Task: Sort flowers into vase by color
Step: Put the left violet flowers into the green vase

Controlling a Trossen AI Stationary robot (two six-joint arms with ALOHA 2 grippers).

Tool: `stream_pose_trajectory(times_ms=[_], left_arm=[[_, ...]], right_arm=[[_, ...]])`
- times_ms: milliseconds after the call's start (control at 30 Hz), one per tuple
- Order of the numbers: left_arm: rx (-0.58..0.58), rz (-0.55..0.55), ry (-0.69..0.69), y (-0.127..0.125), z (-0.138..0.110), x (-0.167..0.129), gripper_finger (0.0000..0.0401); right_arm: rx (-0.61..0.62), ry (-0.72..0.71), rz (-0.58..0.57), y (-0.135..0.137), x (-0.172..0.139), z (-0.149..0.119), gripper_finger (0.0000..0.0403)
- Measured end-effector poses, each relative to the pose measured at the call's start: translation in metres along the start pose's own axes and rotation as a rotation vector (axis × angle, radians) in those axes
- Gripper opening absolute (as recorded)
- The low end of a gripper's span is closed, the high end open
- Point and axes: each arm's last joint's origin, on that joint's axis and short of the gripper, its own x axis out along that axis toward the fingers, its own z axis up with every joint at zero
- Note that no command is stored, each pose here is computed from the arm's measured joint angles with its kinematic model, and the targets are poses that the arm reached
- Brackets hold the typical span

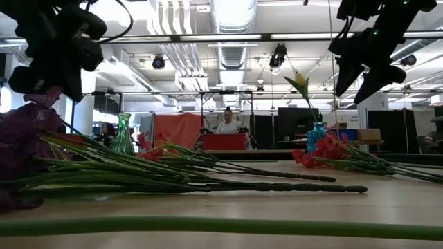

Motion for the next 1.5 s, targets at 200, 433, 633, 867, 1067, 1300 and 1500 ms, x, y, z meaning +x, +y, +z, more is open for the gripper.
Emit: stream_pose_trajectory(times_ms=[200, 433, 633, 867, 1067, 1300, 1500], left_arm=[[-0.028, 0.061, 0.13, -0.004, -0.008, 0.014, 0.0], [-0.06, 0.138, 0.221, -0.007, -0.015, 0.03, 0.0], [-0.071, 0.29, 0.277, -0.002, -0.029, 0.038, 0.0002], [-0.084, 0.351, 0.297, 0.0, -0.04, 0.039, 0.0047], [-0.109, 0.458, 0.348, 0.008, -0.044, 0.037, 0.0116], [-0.105, 0.581, 0.272, 0.014, -0.044, 0.046, 0.0212], [-0.094, 0.653, 0.297, 0.014, -0.046, 0.061, 0.0248]], right_arm=[[-0.017, 0.081, 0.024, 0.006, -0.003, -0.013, 0.0297], [-0.034, 0.13, 0.063, 0.014, -0.007, -0.024, 0.0292], [-0.056, 0.139, 0.085, 0.02, -0.009, -0.03, 0.0291], [-0.081, 0.146, 0.104, 0.024, -0.012, -0.036, 0.0292], [-0.092, 0.152, 0.115, 0.027, -0.013, -0.039, 0.0292], [-0.098, 0.144, 0.112, 0.027, -0.013, -0.039, 0.0292], [-0.1, 0.144, 0.111, 0.027, -0.013, -0.039, 0.0292]])
